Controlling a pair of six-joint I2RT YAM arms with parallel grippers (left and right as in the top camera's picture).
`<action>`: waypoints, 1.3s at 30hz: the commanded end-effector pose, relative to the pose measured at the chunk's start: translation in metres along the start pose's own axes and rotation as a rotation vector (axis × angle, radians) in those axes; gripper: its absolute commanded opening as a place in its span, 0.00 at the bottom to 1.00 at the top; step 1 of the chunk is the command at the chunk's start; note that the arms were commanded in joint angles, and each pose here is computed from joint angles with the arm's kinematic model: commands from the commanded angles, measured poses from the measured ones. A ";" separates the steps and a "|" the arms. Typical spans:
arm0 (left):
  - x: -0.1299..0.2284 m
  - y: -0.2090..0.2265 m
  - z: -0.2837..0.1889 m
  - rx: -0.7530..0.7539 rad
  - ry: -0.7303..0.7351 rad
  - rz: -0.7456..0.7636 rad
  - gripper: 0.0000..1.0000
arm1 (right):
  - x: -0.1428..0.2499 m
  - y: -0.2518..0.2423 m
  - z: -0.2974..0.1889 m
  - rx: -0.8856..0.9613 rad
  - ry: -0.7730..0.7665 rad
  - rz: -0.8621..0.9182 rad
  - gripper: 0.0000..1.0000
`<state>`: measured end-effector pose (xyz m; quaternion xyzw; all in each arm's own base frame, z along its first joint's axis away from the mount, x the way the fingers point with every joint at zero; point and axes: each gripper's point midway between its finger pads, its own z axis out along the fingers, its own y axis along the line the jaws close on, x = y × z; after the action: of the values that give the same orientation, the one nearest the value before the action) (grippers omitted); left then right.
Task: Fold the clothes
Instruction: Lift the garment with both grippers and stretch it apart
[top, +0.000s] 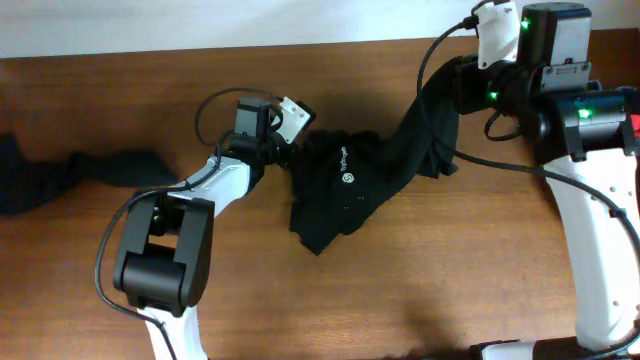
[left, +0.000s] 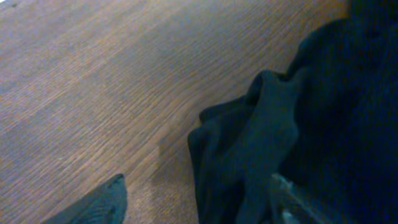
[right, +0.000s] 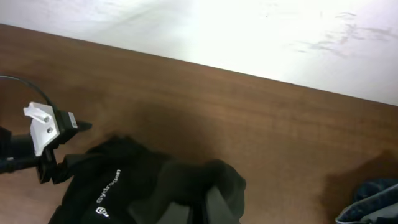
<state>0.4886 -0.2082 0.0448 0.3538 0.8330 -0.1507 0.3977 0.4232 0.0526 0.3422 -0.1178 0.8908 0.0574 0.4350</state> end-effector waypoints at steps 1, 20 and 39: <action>0.003 -0.005 0.009 0.024 -0.003 0.019 0.67 | -0.010 -0.001 -0.006 -0.004 -0.029 0.011 0.04; 0.000 0.001 0.020 0.001 -0.052 0.037 0.00 | -0.010 -0.001 -0.006 -0.003 -0.029 0.003 0.04; -0.141 0.052 -0.138 -0.313 -0.262 0.088 0.00 | -0.013 -0.002 -0.006 0.000 -0.044 -0.019 0.04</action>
<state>0.5049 -0.1896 0.1899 0.3270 0.7880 -0.1022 0.5115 0.4237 0.0527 0.3420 -0.1184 0.8906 0.0573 0.4353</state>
